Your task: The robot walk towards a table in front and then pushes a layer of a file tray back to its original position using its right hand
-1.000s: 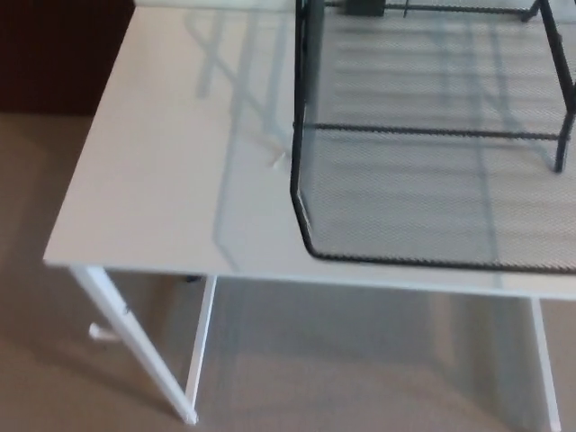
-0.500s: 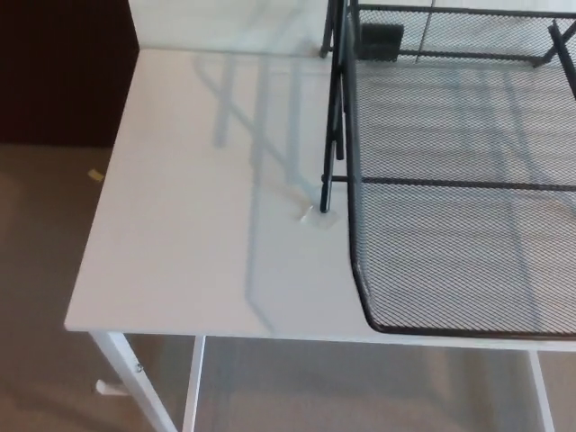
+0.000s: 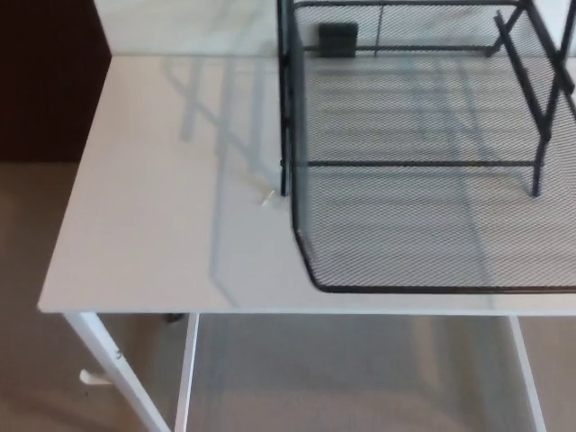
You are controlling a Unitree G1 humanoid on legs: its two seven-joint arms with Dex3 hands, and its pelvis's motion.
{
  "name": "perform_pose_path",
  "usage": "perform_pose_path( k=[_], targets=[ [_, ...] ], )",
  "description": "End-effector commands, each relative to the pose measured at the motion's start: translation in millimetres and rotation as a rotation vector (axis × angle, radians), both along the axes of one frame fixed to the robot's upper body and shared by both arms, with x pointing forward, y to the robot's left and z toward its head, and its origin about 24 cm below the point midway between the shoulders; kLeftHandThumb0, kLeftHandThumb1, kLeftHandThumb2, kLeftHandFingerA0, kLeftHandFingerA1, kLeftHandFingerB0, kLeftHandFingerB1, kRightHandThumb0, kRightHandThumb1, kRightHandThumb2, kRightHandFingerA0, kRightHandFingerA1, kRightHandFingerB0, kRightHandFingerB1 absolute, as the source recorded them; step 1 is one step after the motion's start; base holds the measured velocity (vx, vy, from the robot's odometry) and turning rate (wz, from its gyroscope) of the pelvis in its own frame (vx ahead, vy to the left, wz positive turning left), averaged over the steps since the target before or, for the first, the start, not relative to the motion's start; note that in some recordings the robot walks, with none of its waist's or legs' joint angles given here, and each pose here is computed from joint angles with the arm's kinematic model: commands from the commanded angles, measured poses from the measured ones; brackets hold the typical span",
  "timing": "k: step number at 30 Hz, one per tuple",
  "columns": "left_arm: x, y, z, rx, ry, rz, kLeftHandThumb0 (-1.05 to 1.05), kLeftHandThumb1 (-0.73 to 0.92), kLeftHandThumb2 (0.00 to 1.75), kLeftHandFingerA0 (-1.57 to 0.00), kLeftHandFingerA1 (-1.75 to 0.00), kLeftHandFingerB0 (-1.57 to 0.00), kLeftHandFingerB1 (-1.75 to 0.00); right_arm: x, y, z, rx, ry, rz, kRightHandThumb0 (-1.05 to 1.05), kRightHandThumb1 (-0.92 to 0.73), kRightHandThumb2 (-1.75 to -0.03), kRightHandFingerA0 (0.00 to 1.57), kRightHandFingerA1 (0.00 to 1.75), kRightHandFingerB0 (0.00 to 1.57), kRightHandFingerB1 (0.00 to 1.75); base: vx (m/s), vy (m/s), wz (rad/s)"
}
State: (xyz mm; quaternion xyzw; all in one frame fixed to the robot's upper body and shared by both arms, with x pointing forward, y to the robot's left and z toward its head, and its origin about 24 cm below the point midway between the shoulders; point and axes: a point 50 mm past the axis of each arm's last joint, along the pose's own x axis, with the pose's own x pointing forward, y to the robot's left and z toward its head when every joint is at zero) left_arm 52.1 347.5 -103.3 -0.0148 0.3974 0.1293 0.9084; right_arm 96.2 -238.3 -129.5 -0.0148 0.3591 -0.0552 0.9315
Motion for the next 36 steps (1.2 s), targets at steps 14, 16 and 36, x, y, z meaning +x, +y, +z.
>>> perform_pose_path(
  k=[14, 16, 36],
  targets=[
    [9.7, 7.9, 6.7, 0.024, -0.028, -0.004, -0.13, 0.55, 0.56, -0.54, -0.44, -0.42, -0.37, -4.6, -0.1, 20.6, -0.072, -0.028, 0.066, -0.19, -0.63, -0.63, 0.48, 0.72, 0.36, 0.52, 0.0, 0.066, 0.03],
    [12.5, 8.3, 8.2, 0.035, -0.037, -0.01, -0.15, 0.53, 0.56, -0.56, -0.45, -0.43, -0.37, -0.4, 0.4, 20.2, -0.068, -0.034, 0.066, -0.2, -0.6, -0.64, 0.49, 0.75, 0.35, 0.54, -0.01, -0.107, 0.02],
    [25.5, 13.5, 14.1, 0.048, -0.062, -0.017, -0.14, 0.53, 0.55, -0.57, -0.45, -0.43, -0.37, -24.5, 6.5, 97.9, -0.658, -0.629, 0.207, -0.41, -0.54, -0.68, 0.06, 0.49, 0.06, 0.45, 0.0, -0.009, 0.0]
  ],
)
